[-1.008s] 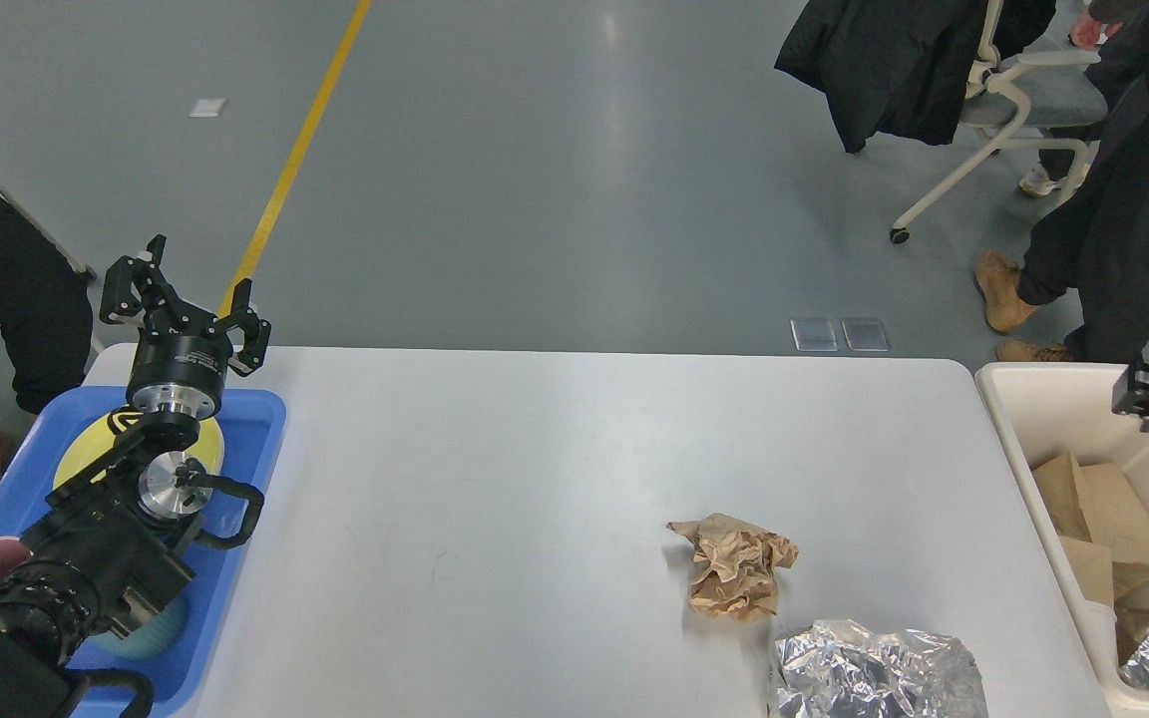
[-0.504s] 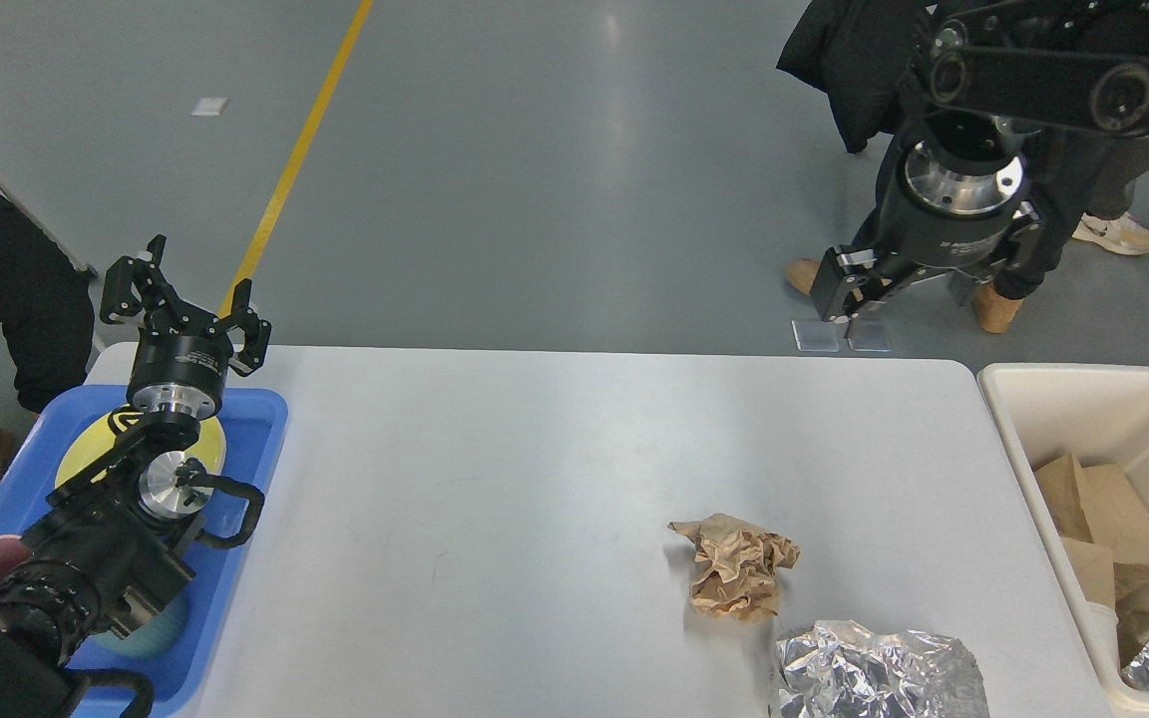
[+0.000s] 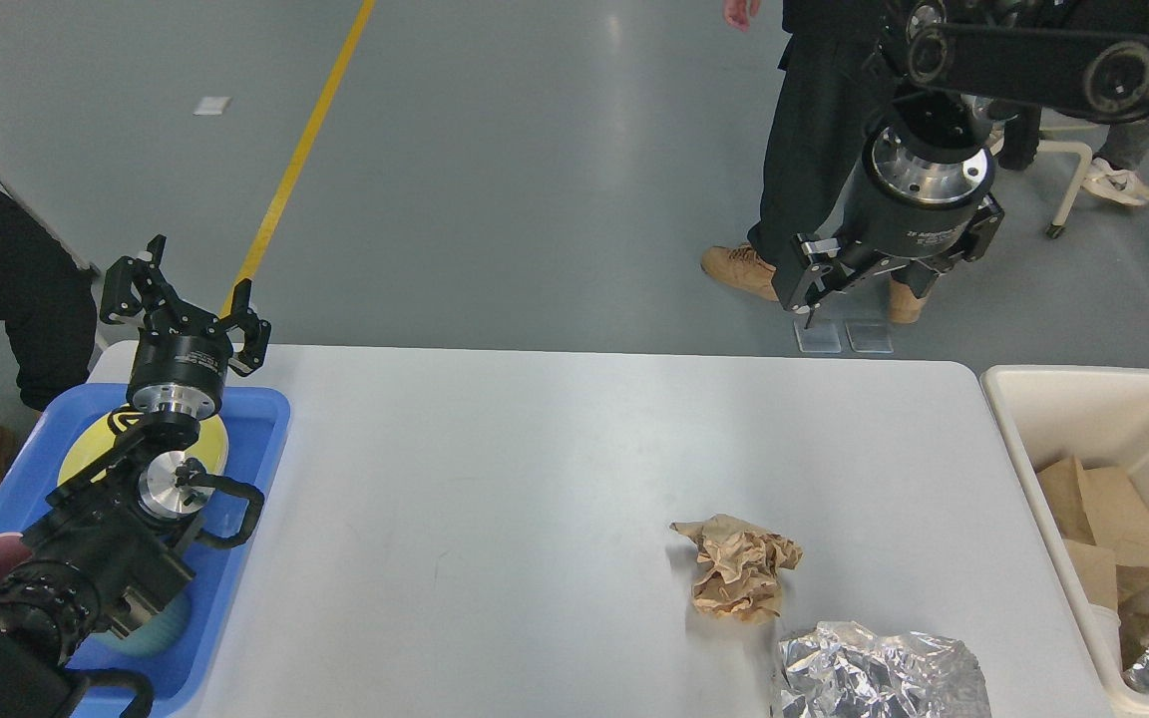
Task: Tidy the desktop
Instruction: 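Raise the right gripper and bring it back over the table, then lower the right gripper and grasp the crumpled brown paper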
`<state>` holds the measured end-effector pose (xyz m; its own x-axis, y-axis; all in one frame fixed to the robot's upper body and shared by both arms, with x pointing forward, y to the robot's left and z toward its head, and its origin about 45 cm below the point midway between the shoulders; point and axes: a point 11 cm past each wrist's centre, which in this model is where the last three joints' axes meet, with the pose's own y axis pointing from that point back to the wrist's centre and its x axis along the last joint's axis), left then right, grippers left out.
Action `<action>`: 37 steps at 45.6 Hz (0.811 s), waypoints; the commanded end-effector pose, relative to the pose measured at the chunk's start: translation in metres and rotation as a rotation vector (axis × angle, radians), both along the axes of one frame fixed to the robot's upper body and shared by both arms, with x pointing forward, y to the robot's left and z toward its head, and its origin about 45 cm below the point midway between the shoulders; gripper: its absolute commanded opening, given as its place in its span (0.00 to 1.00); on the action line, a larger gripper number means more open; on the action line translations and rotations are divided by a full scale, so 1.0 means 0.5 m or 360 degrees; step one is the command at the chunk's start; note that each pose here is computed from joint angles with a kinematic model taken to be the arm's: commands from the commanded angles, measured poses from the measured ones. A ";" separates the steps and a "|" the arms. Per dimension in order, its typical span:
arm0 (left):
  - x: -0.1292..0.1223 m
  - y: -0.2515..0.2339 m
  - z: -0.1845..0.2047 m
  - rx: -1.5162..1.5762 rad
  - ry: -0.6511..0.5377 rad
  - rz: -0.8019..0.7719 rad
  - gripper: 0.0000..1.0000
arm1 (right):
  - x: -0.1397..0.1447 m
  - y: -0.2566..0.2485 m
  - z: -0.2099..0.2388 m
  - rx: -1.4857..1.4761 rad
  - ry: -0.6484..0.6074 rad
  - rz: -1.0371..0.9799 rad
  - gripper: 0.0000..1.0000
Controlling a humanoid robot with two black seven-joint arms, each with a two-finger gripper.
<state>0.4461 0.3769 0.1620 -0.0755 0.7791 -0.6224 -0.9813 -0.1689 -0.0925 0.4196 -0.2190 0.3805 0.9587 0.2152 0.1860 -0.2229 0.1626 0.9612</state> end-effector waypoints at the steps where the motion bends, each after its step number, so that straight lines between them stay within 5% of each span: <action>1: 0.000 0.000 0.000 0.0000 0.0000 0.0000 0.96 | -0.005 -0.059 -0.014 0.0011 0.0030 -0.0106 1.00; 9: 0.000 0.000 0.000 0.0000 0.0000 0.0000 0.96 | -0.050 -0.110 -0.096 -0.0028 0.0210 -0.0163 1.00; 25: 0.000 0.000 0.000 0.0000 0.0000 0.0000 0.96 | -0.100 -0.089 -0.267 -0.0023 -0.0105 -0.0144 1.00; 37: 0.001 0.000 0.001 0.0000 -0.0002 -0.0001 0.96 | -0.170 -0.020 -0.366 -0.0005 0.0053 -0.0002 1.00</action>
